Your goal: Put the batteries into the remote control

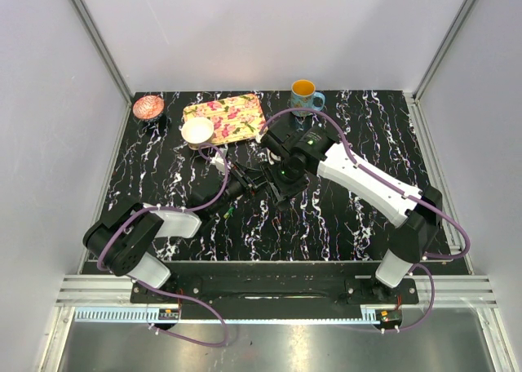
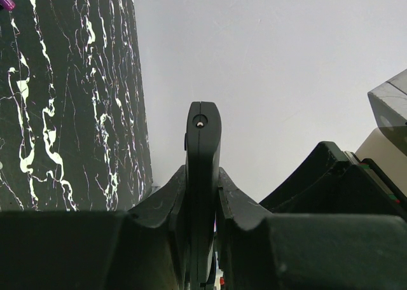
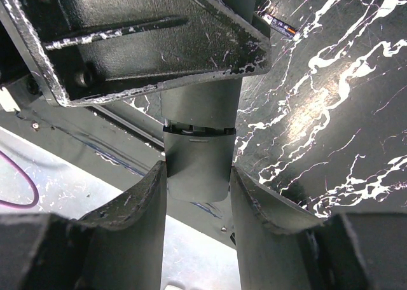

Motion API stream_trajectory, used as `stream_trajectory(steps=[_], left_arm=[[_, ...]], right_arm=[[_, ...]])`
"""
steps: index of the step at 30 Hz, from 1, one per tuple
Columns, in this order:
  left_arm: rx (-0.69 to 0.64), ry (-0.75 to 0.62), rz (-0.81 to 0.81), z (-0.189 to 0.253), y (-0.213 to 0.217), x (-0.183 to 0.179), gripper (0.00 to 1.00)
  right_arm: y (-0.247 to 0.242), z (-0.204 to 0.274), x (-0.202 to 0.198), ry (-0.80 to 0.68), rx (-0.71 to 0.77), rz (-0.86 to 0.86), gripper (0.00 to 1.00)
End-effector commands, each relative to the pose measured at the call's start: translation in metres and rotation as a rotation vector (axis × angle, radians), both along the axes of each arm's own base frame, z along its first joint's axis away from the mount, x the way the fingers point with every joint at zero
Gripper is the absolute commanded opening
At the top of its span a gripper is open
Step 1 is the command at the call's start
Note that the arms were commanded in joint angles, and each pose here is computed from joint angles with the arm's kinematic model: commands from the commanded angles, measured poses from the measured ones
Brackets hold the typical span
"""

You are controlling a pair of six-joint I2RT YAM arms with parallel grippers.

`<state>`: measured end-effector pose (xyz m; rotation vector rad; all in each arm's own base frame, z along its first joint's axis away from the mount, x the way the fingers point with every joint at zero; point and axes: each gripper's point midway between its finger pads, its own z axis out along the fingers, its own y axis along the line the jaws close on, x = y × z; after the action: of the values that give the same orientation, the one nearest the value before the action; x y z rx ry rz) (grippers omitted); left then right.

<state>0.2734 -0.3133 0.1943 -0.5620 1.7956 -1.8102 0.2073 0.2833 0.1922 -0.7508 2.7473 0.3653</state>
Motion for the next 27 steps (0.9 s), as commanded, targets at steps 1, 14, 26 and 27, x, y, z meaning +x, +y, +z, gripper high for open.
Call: stream_trajectory(steps=[1,14,26,27], left_arm=[[-0.137,-0.107,-0.023,0.053,-0.003,-0.007,0.0],[-0.14,-0.105,-0.023,0.052,-0.003,-0.008,0.0],[-0.132,-0.1,-0.019,0.049,-0.003,-0.007,0.0],[-0.13,-0.097,-0.019,0.048,-0.003,-0.007,0.0]], right_arm=[[-0.002,0.003,0.006,-0.048,-0.017,-0.005,0.01],[-0.005,0.003,0.009,-0.059,-0.036,-0.007,0.26],[-0.005,0.01,0.013,-0.084,-0.035,-0.015,0.37],[-0.005,0.012,0.013,-0.087,-0.031,-0.015,0.38]])
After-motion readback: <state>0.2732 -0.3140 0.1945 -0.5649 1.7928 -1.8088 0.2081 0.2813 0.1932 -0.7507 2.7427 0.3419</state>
